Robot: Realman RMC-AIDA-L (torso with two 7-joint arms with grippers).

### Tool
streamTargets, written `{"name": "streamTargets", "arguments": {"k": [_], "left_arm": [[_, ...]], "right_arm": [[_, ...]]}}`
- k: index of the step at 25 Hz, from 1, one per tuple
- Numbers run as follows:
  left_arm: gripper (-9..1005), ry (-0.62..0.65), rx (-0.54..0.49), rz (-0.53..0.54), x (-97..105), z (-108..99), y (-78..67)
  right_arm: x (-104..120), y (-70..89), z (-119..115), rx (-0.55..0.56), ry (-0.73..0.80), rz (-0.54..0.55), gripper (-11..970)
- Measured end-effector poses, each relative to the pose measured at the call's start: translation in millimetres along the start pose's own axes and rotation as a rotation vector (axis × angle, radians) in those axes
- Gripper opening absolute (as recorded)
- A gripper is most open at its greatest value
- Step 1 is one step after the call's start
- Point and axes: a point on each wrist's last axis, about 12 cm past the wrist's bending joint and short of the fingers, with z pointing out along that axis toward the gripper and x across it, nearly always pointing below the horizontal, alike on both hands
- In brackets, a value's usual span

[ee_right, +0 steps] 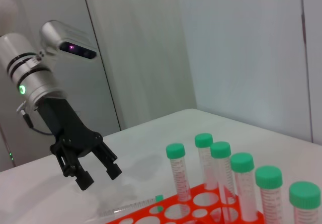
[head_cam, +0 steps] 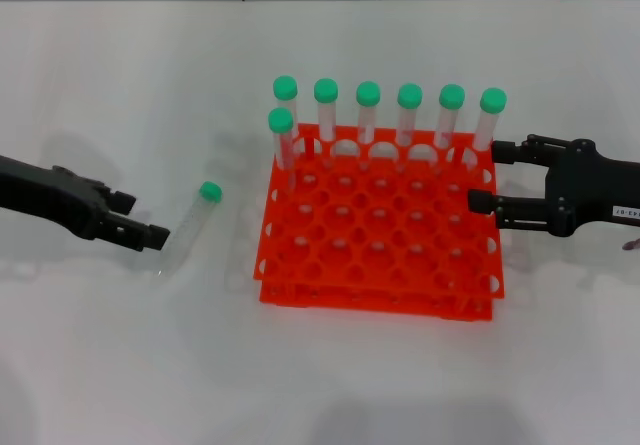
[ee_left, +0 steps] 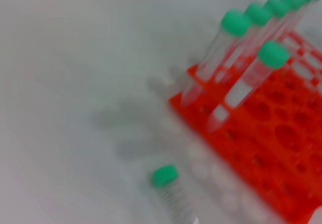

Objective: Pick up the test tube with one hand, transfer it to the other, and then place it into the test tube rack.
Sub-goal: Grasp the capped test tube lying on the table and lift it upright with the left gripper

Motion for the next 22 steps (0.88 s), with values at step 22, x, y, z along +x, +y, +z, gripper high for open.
{"name": "streamTargets", "arguments": {"k": [22], "left_arm": [[884,0.292,-0.065,0.056,-41,24,-12.1]], "right_arm": [[-5,-1.4,2,0.001,-0.019,-0.005,790]]}}
